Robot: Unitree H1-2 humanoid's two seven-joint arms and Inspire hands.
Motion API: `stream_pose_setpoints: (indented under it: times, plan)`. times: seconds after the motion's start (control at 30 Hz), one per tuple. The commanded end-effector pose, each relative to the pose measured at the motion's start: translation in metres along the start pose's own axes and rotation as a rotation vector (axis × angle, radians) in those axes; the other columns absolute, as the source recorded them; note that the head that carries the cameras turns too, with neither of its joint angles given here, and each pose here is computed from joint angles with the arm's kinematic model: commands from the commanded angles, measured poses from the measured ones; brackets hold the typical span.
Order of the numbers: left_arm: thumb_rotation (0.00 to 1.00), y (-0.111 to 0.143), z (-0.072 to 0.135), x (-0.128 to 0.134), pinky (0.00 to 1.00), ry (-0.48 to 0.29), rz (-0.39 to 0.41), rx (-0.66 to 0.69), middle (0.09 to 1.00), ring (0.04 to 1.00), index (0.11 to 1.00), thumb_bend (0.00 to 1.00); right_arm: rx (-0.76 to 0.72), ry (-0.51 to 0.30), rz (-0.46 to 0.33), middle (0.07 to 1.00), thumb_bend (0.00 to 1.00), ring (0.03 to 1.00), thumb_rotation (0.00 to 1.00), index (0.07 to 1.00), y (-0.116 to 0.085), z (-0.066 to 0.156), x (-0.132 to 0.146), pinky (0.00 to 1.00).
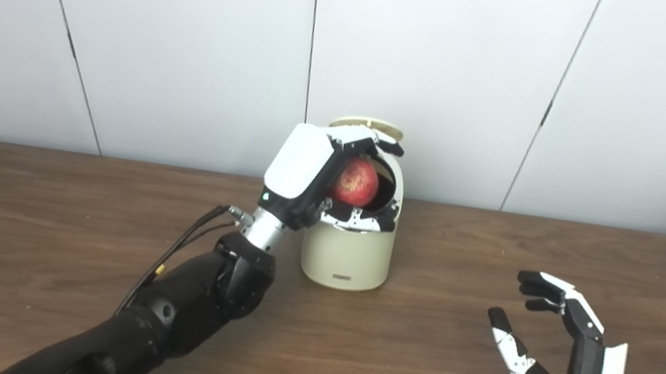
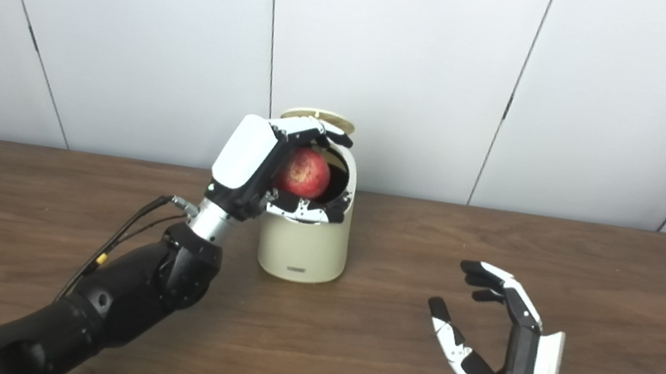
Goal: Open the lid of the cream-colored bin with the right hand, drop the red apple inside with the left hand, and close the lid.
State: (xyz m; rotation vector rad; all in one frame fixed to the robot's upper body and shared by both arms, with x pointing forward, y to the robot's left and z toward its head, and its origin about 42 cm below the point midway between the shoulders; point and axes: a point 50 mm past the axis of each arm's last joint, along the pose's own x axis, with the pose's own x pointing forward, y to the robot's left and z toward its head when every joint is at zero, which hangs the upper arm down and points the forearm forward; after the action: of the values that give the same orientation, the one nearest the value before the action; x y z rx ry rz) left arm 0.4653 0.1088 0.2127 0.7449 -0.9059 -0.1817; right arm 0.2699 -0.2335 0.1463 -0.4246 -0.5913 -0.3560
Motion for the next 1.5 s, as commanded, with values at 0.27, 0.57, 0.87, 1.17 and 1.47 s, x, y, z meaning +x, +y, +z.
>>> stream_pose_setpoints:
  times: [0.27, 0.57, 0.87, 1.17, 1.47]
  plan:
    - [0.19, 0.020, 0.009, 0.027, 0.56, -0.076, 0.038, -0.010, 0.730, 0.678, 0.736, 1.00, 0.005, 0.097, 0.045, 0.637, 0.28, 0.607, 0.24, 0.631, 0.011, -0.018, -0.033, 0.51]
    - [0.20, 0.022, 0.009, 0.026, 0.54, -0.082, 0.062, 0.002, 0.707, 0.654, 0.719, 0.98, 0.002, 0.097, 0.048, 0.639, 0.28, 0.609, 0.26, 0.630, 0.011, -0.019, -0.033, 0.52]
    - [0.17, 0.029, 0.011, 0.023, 0.52, -0.099, 0.135, 0.003, 0.668, 0.626, 0.680, 0.94, 0.002, 0.097, 0.050, 0.639, 0.28, 0.609, 0.27, 0.631, 0.011, -0.021, -0.032, 0.52]
    - [0.00, 0.049, 0.032, 0.008, 0.30, -0.035, 0.333, -0.220, 0.495, 0.422, 0.489, 0.50, -0.007, 0.100, 0.054, 0.637, 0.28, 0.605, 0.29, 0.633, 0.011, -0.026, -0.030, 0.52]
    - [0.00, 0.073, 0.065, -0.033, 0.33, 0.010, 0.489, -0.491, 0.493, 0.421, 0.504, 0.50, -0.007, 0.090, 0.050, 0.637, 0.29, 0.605, 0.32, 0.630, 0.012, -0.028, -0.028, 0.51]
